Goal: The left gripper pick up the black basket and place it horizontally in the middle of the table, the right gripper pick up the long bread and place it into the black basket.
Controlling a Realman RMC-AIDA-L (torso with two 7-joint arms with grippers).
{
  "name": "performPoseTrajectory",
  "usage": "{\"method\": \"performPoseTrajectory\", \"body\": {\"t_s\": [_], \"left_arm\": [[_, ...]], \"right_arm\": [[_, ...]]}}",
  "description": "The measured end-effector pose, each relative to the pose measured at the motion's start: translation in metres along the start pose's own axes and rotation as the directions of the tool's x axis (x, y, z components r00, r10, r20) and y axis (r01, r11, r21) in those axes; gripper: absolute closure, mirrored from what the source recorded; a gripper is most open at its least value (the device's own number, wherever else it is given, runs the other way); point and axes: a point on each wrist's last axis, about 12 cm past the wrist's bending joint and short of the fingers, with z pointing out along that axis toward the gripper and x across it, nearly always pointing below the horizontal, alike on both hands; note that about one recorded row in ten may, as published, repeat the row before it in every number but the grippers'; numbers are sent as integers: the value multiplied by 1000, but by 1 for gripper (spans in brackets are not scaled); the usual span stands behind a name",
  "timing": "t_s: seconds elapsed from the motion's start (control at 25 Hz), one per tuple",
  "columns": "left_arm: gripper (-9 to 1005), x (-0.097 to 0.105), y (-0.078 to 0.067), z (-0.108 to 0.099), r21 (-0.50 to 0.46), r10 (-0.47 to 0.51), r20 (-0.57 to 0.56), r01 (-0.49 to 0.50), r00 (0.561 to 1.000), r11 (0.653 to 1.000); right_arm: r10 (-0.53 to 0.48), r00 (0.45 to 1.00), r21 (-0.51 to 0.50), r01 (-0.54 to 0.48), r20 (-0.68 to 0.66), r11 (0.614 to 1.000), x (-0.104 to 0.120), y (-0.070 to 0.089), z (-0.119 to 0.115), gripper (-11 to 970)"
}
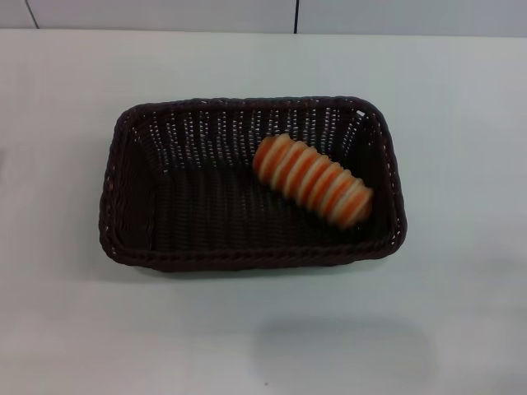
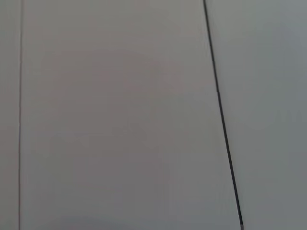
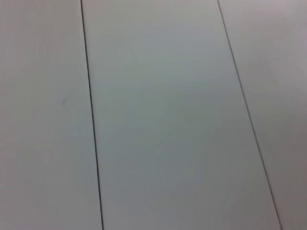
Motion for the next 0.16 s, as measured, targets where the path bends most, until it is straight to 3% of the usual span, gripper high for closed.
{"method": "performPoseTrajectory", "body": {"t_s": [0.16], "left_arm": [[203,0,-1,0,7,8,-1,-8,1000,1000]], "right_arm": [[-3,1000,-1,3,6,1000,-1,0,0,112]]}}
